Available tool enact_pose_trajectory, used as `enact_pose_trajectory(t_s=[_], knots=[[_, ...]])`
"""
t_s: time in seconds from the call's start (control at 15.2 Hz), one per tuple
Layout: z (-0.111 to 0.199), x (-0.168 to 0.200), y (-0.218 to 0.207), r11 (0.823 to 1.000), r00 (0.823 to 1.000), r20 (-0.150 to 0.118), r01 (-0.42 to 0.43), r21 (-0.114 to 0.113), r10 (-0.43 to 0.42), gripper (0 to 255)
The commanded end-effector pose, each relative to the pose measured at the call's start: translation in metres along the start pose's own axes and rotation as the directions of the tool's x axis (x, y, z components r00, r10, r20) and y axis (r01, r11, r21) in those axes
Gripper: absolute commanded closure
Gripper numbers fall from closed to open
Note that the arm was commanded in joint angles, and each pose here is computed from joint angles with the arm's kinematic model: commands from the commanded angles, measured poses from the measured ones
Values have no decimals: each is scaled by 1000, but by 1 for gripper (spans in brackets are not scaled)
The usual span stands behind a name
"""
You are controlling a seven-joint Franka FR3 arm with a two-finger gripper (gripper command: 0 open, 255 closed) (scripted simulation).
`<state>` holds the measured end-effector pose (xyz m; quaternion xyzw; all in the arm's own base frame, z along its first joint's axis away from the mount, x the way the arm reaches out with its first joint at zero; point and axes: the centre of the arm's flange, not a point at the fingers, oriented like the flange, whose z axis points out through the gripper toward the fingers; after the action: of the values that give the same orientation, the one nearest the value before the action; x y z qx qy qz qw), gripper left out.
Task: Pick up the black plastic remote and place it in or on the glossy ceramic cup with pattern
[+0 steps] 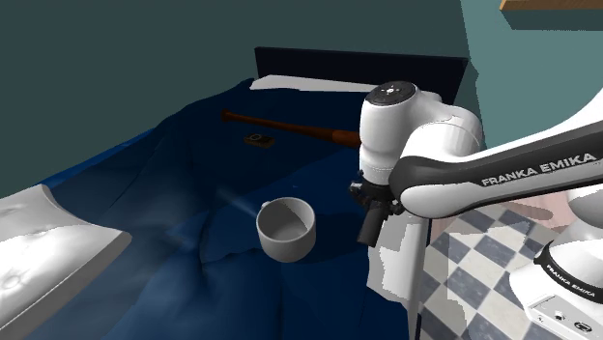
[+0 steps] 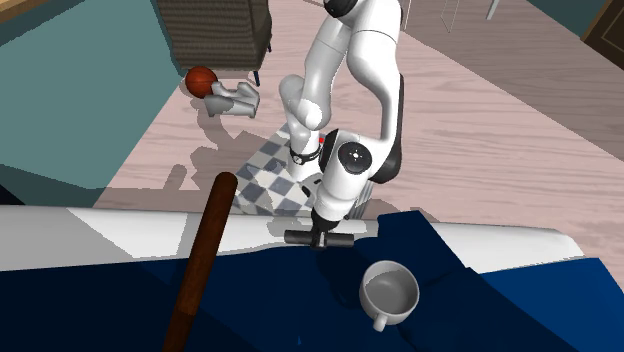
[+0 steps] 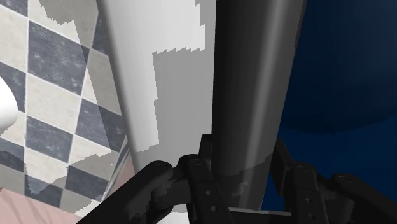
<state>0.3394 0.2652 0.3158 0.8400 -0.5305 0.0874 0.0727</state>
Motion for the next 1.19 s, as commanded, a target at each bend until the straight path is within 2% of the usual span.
enact_pose_trajectory(t_s=[0.0, 1.12], knots=[[-8, 2, 1, 1000, 1000, 0, 0, -3, 0, 255], [-95, 22, 4, 1000, 1000, 0, 0, -3, 0, 255]])
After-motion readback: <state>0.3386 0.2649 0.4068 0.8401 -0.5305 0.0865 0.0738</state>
